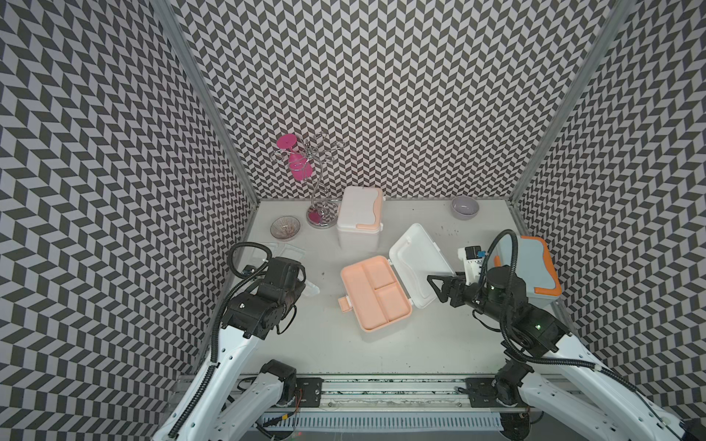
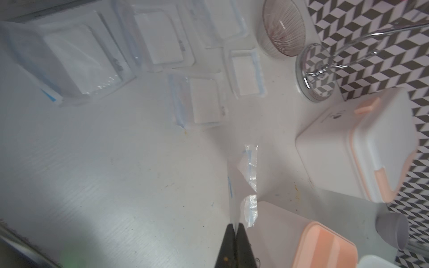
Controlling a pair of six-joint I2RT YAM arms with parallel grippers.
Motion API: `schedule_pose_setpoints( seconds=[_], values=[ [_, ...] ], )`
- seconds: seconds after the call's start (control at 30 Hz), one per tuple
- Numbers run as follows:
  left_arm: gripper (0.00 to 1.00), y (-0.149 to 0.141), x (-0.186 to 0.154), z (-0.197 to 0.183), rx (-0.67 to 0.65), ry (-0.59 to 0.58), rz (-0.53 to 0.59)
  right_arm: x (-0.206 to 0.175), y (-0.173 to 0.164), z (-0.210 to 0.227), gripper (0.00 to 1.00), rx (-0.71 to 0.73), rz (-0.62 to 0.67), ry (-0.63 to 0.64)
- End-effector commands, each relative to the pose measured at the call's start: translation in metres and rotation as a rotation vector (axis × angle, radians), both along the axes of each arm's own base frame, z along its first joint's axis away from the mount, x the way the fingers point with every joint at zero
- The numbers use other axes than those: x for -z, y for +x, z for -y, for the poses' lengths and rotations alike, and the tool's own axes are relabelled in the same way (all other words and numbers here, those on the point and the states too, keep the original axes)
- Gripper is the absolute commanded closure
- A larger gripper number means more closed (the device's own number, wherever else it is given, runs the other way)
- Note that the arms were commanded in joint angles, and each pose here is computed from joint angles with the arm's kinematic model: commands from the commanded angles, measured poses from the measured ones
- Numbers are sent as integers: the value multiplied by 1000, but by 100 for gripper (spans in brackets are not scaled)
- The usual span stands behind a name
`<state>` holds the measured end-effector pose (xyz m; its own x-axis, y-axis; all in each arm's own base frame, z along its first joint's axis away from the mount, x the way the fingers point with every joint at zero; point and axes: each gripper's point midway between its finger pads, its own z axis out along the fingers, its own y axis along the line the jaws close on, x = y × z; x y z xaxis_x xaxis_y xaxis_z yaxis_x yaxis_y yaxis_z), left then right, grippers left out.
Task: Open first aid kits and take out gauze
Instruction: Place the gauze at the center of the board.
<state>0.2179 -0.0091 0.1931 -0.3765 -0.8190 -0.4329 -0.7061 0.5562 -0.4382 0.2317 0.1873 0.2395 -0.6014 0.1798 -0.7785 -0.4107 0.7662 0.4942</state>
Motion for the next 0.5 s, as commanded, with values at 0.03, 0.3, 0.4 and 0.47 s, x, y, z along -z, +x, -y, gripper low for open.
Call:
schedule_pose_setpoints(
  seconds=[0.03,0.3,0.4,0.47],
  values=[
    [100,-4,35,-16,18,6,-97,-15,1,0,25,6,33,27],
    [100,-18,81,-51,-94,-20,-203,-15,1,1,25,8,30,12],
    [100,-22,88,-65,-152,-22,-205,-15,2,-1,25,3,26,10],
    [100,-23,92,-74,-185,-28,-212,-17,2,-2,25,-1,28,8]
  ],
)
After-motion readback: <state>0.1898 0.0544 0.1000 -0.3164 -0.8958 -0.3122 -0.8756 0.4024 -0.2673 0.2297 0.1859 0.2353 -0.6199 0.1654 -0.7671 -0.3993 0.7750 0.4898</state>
